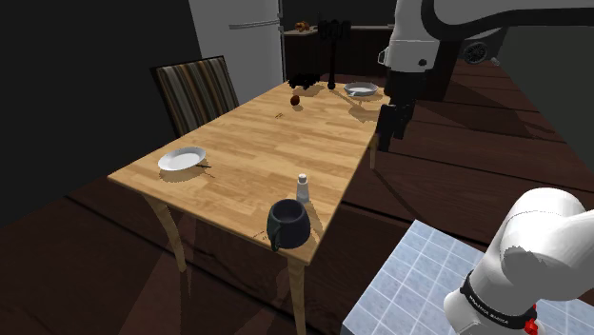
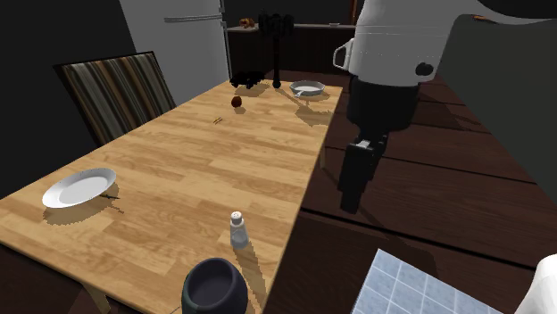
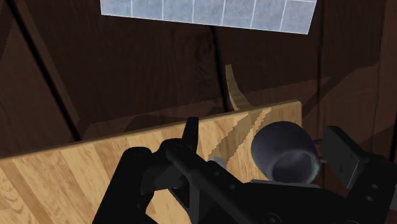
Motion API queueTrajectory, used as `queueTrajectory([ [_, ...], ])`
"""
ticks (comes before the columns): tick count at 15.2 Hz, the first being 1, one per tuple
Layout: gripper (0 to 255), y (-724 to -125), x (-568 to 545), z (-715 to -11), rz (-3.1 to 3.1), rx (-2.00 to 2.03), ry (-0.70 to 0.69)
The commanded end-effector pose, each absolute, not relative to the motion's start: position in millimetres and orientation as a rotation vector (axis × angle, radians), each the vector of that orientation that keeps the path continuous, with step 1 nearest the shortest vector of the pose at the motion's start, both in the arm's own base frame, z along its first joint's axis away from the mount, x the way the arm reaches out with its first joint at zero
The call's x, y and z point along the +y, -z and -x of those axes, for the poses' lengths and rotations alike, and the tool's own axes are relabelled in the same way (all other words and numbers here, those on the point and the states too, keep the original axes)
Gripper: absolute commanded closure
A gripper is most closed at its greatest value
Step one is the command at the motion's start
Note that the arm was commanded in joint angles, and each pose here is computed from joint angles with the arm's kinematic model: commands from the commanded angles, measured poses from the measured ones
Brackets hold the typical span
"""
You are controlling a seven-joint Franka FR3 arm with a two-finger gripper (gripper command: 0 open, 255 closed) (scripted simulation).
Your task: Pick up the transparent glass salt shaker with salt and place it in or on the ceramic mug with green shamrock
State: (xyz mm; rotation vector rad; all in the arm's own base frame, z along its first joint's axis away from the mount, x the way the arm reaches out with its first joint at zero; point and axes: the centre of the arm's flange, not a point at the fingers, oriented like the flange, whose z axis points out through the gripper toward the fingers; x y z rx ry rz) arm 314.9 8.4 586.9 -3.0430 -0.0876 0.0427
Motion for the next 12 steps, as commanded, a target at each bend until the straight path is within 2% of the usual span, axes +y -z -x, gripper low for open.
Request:
queueTrajectory([
  [1,0,-587,8,-315,3.043,-0.088,-0.043],
  [12,0,-507,29,-446,3.064,0.016,-0.159],
])
